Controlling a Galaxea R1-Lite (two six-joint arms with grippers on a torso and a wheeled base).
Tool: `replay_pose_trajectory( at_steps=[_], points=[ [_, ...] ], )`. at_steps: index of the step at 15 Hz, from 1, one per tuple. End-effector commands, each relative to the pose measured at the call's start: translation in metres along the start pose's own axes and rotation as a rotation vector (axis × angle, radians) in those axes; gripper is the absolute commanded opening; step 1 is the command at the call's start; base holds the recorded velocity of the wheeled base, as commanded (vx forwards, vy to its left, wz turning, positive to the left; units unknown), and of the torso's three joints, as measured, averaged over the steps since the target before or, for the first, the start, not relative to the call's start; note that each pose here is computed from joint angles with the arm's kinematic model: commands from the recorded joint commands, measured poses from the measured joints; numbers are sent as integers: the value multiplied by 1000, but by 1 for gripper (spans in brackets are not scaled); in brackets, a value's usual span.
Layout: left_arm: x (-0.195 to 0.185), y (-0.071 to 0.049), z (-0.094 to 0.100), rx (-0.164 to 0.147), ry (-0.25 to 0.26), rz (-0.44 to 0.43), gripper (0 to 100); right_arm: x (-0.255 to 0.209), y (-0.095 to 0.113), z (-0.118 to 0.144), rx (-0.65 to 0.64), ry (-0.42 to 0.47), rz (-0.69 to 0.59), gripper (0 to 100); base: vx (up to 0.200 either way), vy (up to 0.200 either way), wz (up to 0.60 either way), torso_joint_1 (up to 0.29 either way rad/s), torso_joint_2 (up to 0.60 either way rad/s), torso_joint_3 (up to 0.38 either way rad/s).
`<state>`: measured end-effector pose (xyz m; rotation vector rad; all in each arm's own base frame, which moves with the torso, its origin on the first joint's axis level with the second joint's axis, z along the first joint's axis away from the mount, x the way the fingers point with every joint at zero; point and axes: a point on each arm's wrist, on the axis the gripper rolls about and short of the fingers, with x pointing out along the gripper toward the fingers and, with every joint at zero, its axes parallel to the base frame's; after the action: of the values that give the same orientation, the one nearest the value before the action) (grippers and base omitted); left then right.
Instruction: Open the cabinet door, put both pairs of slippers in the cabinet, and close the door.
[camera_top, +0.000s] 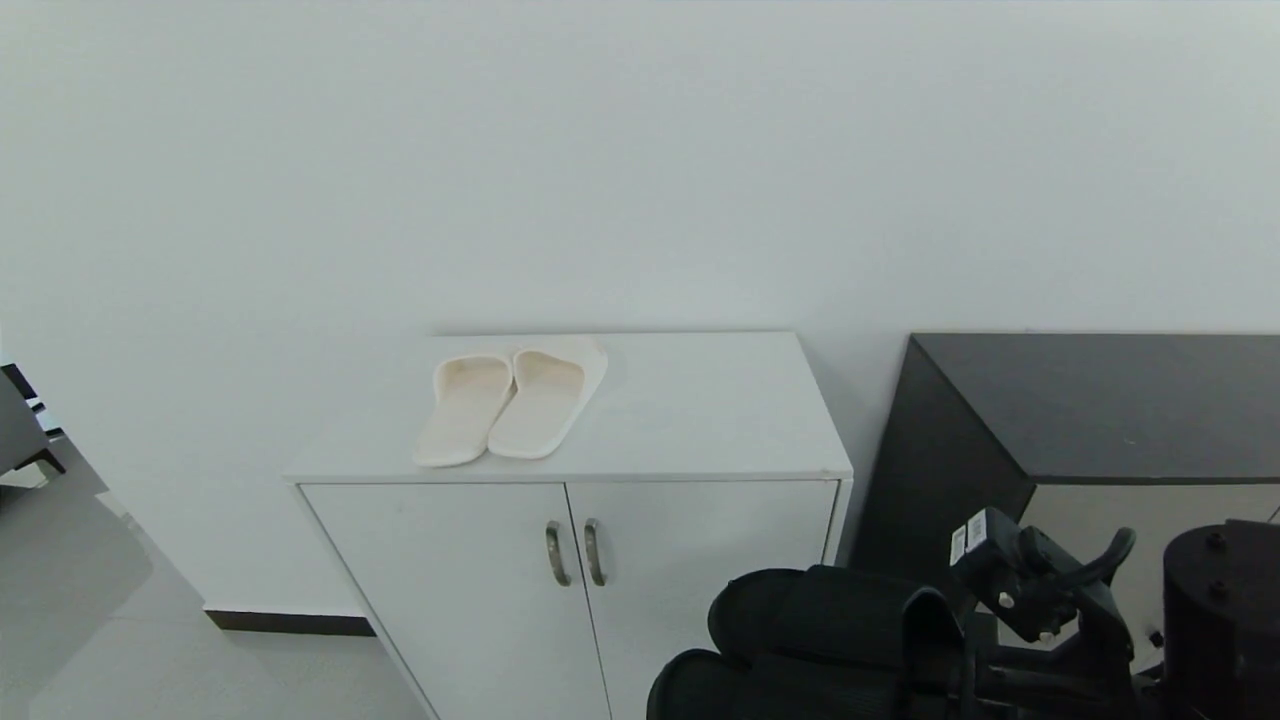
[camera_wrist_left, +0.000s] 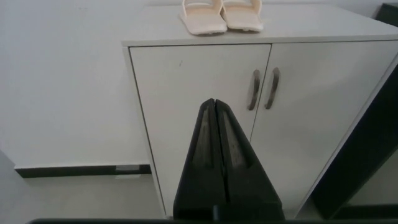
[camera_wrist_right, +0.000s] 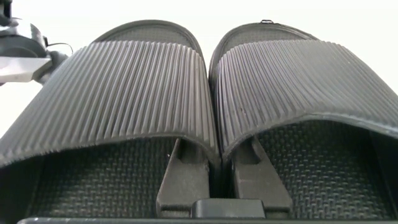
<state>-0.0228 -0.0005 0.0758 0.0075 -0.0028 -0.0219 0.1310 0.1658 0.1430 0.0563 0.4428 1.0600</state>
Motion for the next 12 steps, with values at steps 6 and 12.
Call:
replay_pose_trajectory(
  at_steps=[6,12],
  points=[
    [0,0,0,-3,0,0,100,-1,-1,-5,3,18,7,0,0,0,0,-240,528,281],
    [0,-1,0,54,0,-39,100,-5,3,-3,-9,-1,20,0,0,0,0,-226,518,290]
  ],
)
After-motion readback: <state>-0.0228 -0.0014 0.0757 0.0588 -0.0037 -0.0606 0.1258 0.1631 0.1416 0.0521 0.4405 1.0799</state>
